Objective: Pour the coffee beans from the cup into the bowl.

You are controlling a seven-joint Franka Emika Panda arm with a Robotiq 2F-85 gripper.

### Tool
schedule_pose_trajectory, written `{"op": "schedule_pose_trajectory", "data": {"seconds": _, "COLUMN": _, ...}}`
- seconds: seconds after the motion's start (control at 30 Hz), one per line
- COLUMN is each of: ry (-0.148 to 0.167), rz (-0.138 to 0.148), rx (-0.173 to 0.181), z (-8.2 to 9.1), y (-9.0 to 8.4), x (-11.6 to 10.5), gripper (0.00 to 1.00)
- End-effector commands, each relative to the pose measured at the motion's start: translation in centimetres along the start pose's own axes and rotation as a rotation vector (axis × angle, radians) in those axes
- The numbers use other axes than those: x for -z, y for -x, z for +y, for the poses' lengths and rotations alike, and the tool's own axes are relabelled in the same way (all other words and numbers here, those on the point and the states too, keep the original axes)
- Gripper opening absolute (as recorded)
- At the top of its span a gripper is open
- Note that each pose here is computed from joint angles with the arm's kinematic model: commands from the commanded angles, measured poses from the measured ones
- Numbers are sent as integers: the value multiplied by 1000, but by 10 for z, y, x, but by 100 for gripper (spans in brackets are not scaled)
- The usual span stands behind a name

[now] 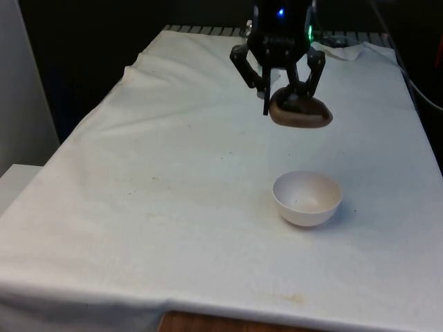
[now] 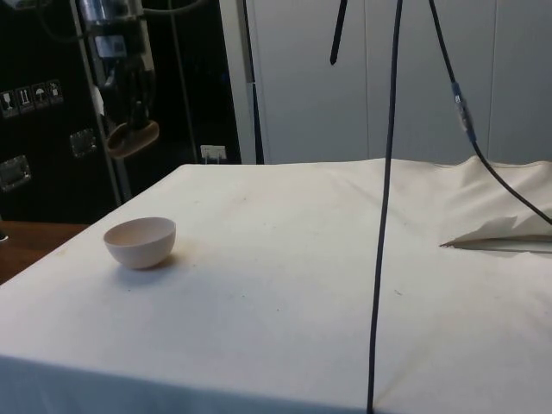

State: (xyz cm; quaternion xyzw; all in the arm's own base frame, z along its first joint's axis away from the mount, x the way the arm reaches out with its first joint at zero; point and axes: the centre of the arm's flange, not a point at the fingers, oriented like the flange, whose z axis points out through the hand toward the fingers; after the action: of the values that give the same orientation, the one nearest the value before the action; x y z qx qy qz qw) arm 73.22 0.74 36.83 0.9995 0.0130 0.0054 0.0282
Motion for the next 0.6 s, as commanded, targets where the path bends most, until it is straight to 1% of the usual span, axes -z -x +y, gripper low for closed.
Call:
{"op": "schedule_pose_trajectory", "data": {"seconds": 0.0, "ry": 1, "rz": 17, "rx": -2, "z": 0, "y": 8, "x": 1, "gripper": 1}}
{"op": "schedule_pose_trajectory", "data": {"seconds": 0.03, "ry": 1, "rz": 18, "rx": -2, "z": 0, "y": 8, "x": -1, "gripper": 1}}
{"op": "schedule_pose_trajectory", "data": {"seconds": 0.07, "ry": 0, "rz": 1, "rx": -1, "z": 0, "y": 0, "x": -3, "gripper": 1}}
{"op": "schedule_pose_trajectory", "data": {"seconds": 0.1, "ry": 1, "rz": 19, "rx": -2, "z": 0, "y": 8, "x": -3, "gripper": 1}}
{"op": "schedule_pose_trajectory", "data": {"seconds": 0.23, "ry": 0, "rz": 26, "rx": -2, "z": 0, "y": 10, "x": -10, "gripper": 1}}
{"op": "schedule_pose_trajectory", "data": {"seconds": 0.33, "ry": 3, "rz": 28, "rx": 2, "z": 1, "y": 10, "x": -7, "gripper": 1}}
{"op": "schedule_pose_trajectory", "data": {"seconds": 0.37, "ry": 2, "rz": 14, "rx": 0, "z": 0, "y": 2, "x": -15, "gripper": 1}}
{"op": "schedule_pose_trajectory", "data": {"seconds": 0.4, "ry": 3, "rz": 29, "rx": 4, "z": 1, "y": 10, "x": -6, "gripper": 1}}
{"op": "schedule_pose_trajectory", "data": {"seconds": 0.57, "ry": 4, "rz": 36, "rx": 14, "z": 2, "y": 12, "x": 9, "gripper": 1}}
